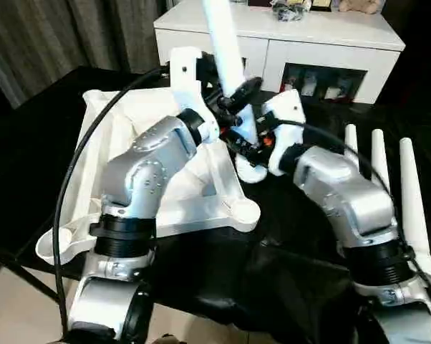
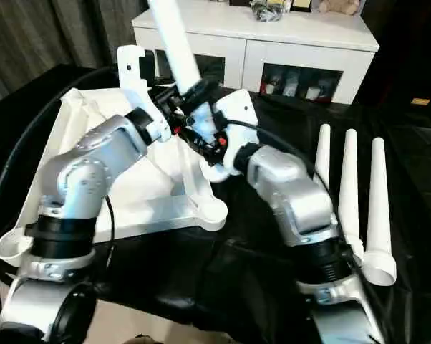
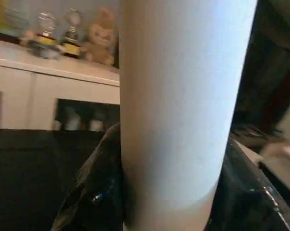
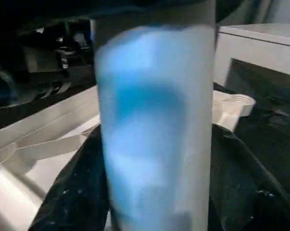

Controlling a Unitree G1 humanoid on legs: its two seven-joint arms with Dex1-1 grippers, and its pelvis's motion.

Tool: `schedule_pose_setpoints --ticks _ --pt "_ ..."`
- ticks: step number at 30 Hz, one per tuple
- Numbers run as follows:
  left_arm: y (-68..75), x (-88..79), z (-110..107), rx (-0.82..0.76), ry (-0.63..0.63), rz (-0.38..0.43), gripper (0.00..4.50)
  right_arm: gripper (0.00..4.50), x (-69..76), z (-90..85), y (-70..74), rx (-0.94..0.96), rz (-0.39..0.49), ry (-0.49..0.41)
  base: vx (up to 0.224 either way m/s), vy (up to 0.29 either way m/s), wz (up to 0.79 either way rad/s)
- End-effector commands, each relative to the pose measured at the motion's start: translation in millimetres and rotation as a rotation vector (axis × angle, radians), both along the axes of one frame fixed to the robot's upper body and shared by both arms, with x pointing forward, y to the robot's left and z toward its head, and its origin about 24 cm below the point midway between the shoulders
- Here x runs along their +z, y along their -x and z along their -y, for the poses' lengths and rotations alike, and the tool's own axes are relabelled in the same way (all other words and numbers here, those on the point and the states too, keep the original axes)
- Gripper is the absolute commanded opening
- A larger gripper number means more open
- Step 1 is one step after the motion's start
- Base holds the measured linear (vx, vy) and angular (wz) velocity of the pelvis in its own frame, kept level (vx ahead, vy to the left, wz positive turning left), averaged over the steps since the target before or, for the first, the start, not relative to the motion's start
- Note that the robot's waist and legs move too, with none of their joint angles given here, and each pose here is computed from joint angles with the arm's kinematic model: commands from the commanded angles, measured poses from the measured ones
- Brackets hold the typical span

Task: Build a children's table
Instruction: Pick table leg

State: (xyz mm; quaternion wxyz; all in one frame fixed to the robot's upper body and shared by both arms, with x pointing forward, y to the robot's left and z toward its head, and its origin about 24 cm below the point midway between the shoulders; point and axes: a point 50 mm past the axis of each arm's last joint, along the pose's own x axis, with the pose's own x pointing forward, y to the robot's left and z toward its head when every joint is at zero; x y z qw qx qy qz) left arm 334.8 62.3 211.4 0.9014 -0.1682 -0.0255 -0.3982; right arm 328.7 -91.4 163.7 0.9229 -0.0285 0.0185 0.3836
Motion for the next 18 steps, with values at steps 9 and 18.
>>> schedule_pose_setpoints --ticks 9,18 --pt "22.4 5.9 4.2 -0.319 -0.073 0.062 1.88 3.38 4.5 25.9 7.5 0.190 -0.107 0.020 0.000 0.000 0.00" --pt "22.1 10.0 -2.9 -0.384 -0.071 0.078 1.88 2.92 -6.1 36.8 13.4 0.256 -0.192 0.043 0.000 0.000 0.00"
